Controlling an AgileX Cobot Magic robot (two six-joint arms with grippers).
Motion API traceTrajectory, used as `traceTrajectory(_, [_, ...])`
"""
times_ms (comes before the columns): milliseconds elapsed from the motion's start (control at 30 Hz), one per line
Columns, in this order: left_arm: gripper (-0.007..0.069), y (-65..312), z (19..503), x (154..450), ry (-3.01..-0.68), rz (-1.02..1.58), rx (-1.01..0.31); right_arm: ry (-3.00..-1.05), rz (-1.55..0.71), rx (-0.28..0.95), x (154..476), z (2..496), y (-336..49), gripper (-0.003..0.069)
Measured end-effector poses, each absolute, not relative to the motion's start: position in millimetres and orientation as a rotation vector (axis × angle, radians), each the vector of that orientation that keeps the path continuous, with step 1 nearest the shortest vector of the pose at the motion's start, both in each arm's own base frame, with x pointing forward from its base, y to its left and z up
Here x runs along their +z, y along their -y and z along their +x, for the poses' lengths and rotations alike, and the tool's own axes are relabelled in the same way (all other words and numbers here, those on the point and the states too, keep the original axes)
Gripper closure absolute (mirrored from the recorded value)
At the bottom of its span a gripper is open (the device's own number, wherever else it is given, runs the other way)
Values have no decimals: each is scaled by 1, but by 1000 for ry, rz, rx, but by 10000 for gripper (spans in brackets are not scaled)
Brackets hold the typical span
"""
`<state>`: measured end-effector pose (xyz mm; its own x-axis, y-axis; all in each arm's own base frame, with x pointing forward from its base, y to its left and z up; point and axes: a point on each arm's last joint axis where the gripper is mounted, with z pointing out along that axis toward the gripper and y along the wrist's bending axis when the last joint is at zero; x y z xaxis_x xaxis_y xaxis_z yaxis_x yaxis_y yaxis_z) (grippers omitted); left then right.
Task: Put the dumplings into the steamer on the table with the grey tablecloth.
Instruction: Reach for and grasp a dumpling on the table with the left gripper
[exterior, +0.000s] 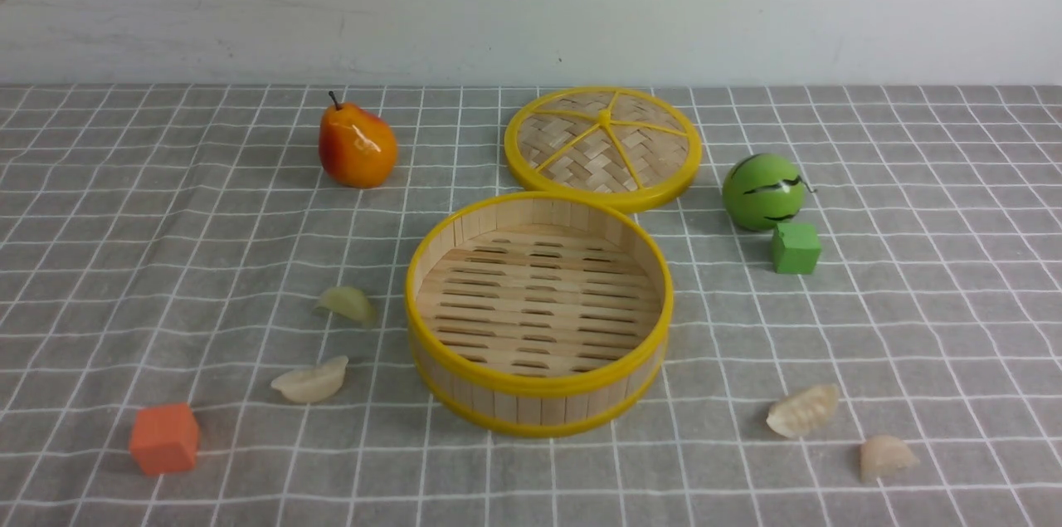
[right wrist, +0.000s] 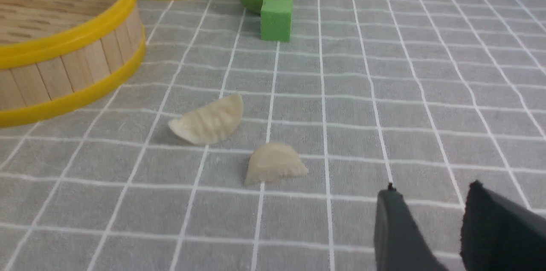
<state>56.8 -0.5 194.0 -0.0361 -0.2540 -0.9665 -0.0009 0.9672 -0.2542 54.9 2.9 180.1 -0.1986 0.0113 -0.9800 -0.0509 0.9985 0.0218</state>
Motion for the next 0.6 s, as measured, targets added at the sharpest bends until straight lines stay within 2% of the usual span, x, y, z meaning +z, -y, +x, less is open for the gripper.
traceTrajectory(267, [638, 0, 53, 225, -1259, -157, -218, -1382, -26, 73, 215, 55, -3, 419])
traceTrajectory(367, [637, 0, 50, 233, -1163, -151, -230, -1231, 32, 155, 228, 51, -3, 419])
traceTrajectory(467, [636, 0, 46, 240, -1072, -202, -329, -1122, 115, 294, 237, 48, -3, 419])
traceTrajectory(533, [636, -1, 46, 241, -1051, -242, -396, -1120, 137, 330, 237, 48, -3, 419])
traceTrajectory(567, [635, -2, 45, 242, -1028, -307, -495, -1129, 170, 377, 237, 48, -3, 420])
traceTrajectory(600, [635, -2, 45, 242, -1026, -316, -506, -1132, 171, 379, 236, 48, -3, 421])
